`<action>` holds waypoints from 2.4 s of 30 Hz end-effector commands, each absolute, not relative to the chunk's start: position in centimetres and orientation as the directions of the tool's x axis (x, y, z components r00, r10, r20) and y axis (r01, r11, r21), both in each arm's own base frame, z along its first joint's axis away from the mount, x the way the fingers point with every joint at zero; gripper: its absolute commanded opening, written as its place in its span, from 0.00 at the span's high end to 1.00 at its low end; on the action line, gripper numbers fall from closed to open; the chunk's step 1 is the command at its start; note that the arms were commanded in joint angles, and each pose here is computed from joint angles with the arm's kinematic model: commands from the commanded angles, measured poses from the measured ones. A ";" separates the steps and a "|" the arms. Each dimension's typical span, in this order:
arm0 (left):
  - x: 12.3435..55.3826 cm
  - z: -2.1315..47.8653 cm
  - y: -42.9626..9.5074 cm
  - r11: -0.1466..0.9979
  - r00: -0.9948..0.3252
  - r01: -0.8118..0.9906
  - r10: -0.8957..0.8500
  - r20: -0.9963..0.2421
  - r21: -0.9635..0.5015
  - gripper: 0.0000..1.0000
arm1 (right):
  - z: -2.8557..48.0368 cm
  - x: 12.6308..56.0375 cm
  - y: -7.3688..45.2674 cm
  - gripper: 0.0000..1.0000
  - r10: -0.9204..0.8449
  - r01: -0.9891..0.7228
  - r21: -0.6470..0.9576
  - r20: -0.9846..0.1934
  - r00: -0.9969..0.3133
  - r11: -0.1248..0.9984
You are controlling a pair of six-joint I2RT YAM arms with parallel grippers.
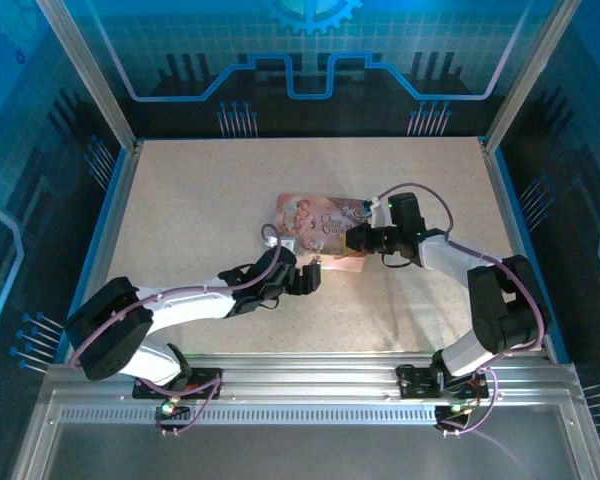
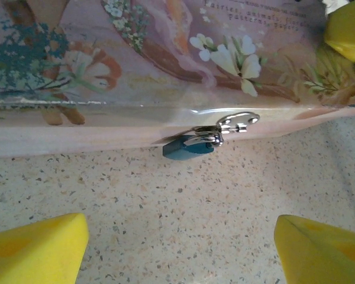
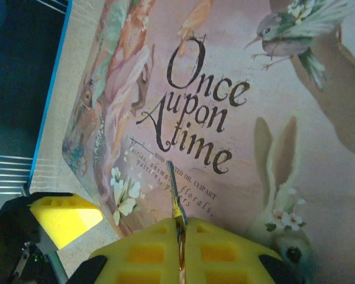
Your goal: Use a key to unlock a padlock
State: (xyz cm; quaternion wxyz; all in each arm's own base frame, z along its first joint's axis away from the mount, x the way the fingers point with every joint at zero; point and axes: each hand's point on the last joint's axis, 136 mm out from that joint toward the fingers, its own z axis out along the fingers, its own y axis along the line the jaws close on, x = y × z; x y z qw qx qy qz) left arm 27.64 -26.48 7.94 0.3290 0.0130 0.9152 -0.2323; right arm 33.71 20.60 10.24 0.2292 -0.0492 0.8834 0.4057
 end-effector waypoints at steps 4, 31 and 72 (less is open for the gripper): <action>29.1 7.7 -26.4 0.899 -0.777 0.168 -0.132 -0.615 -0.405 0.17 | 4.7 29.1 20.1 0.92 0.104 -0.106 0.714 -0.244 -0.964 0.692; 31.2 4.7 -27.5 0.877 -0.768 0.252 -0.076 -0.636 -0.410 0.40 | 4.5 27.1 21.9 0.92 0.077 -0.126 0.704 -0.249 -0.966 0.699; 32.2 4.5 -28.7 0.862 -0.759 0.265 -0.091 -0.645 -0.433 0.67 | 4.6 27.1 22.5 0.91 0.076 -0.132 0.714 -0.251 -0.965 0.688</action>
